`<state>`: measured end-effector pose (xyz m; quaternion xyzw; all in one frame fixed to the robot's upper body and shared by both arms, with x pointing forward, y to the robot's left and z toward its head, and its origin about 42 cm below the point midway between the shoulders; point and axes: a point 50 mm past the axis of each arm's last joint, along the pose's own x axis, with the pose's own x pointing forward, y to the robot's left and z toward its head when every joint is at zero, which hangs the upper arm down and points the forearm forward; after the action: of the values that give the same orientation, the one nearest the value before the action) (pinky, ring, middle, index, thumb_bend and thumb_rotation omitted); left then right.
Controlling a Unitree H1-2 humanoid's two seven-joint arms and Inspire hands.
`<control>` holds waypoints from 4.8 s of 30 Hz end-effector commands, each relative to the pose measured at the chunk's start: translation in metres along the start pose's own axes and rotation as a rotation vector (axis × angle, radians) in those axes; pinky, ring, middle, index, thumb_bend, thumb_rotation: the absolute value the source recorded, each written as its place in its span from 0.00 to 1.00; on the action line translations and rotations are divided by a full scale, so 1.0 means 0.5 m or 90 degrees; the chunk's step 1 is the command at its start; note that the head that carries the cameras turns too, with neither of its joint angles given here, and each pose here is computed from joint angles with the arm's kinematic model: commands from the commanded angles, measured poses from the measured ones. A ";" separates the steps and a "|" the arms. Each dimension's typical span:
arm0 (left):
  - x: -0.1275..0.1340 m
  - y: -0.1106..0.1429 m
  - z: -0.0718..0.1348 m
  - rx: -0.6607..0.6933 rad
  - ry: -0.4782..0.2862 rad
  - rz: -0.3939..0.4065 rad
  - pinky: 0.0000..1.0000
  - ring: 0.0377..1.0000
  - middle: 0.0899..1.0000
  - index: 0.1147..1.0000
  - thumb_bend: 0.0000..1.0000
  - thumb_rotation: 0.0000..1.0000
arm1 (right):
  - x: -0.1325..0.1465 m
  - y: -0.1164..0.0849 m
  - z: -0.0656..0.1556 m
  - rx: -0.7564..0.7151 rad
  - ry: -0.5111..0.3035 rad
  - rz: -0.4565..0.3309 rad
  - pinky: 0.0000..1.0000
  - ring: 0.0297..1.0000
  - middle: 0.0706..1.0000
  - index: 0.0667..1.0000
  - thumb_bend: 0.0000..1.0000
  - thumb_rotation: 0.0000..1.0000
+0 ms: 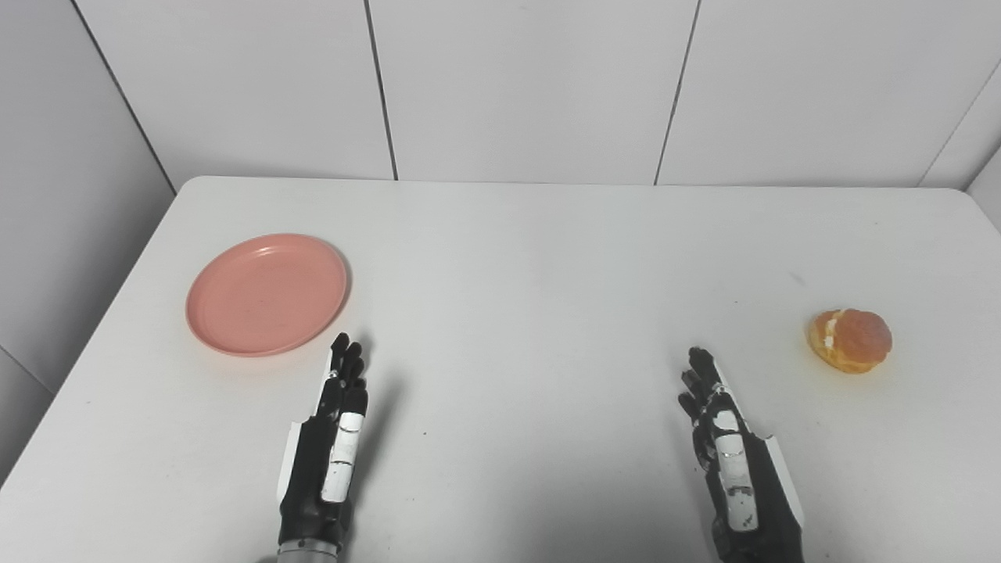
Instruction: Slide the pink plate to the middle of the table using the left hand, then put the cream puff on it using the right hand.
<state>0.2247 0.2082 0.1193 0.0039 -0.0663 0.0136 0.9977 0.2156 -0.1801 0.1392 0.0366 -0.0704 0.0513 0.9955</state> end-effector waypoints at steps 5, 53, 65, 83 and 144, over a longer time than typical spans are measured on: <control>-0.027 0.012 -0.008 0.015 0.018 -0.021 1.00 1.00 1.00 1.00 0.81 0.92 | -0.020 -0.004 0.013 -0.001 -0.009 -0.001 1.00 1.00 1.00 0.94 0.82 1.00; -0.030 0.012 -0.016 0.015 0.024 -0.027 1.00 1.00 1.00 1.00 0.81 0.92 | -0.021 -0.010 0.009 0.008 0.012 -0.002 1.00 1.00 0.98 0.93 0.84 1.00; -0.035 -0.055 -0.037 0.056 0.019 -0.025 1.00 0.99 1.00 1.00 0.74 0.94 | -0.026 -0.069 -0.026 0.018 0.021 -0.009 1.00 1.00 1.00 0.94 0.82 1.00; -0.029 -0.147 -0.057 0.054 0.018 -0.020 0.92 0.96 1.00 0.98 0.67 0.98 | -0.018 -0.136 -0.080 0.039 0.039 -0.012 1.00 1.00 1.00 0.98 0.80 1.00; 0.258 0.144 0.254 0.221 -0.372 0.155 0.83 0.83 0.83 0.79 0.76 0.96 | 0.025 -0.091 -0.131 0.043 0.053 0.004 1.00 0.99 0.92 0.94 0.87 1.00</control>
<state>0.3307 0.2816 0.2374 0.1622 -0.3048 0.1324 0.9291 0.2438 -0.2238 0.1013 0.0639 -0.0908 0.0577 0.9921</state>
